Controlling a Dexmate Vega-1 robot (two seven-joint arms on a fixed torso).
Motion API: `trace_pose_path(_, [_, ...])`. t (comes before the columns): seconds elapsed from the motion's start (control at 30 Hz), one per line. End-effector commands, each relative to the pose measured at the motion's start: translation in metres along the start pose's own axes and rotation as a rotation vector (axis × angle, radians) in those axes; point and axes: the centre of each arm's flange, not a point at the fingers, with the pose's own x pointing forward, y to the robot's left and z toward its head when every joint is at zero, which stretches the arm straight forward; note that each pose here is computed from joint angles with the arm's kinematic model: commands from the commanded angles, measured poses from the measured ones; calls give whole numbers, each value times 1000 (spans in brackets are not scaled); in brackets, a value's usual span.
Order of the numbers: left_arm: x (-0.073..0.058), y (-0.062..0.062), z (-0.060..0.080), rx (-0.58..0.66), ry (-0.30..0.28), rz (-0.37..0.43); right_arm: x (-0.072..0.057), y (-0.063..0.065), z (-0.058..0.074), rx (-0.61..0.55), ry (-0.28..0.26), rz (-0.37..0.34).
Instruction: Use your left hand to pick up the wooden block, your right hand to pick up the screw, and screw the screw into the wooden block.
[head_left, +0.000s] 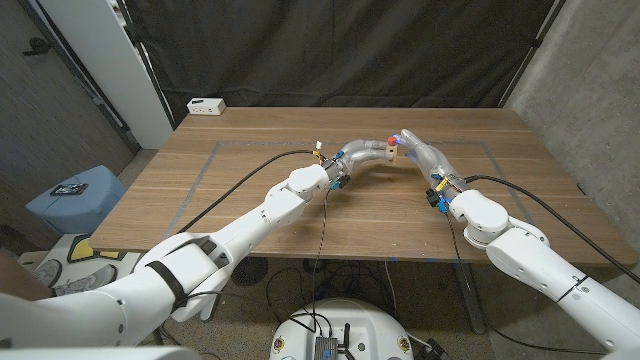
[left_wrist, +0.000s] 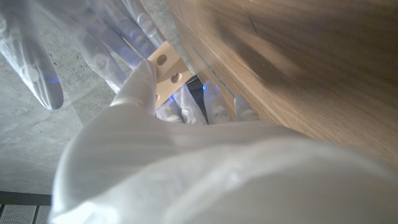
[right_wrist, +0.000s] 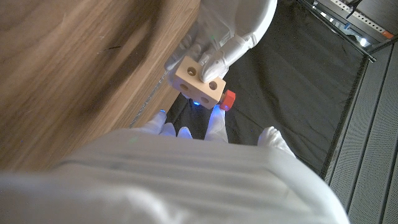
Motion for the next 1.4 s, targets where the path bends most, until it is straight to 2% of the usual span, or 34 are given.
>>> trace_pose_path(0.03, [2, 1, 0, -2, 0, -2, -3, -1, 1, 0, 10, -9])
trace_pose_path(1.4, [4, 0, -3, -9, 10, -14, -18, 3, 10, -66, 34, 29])
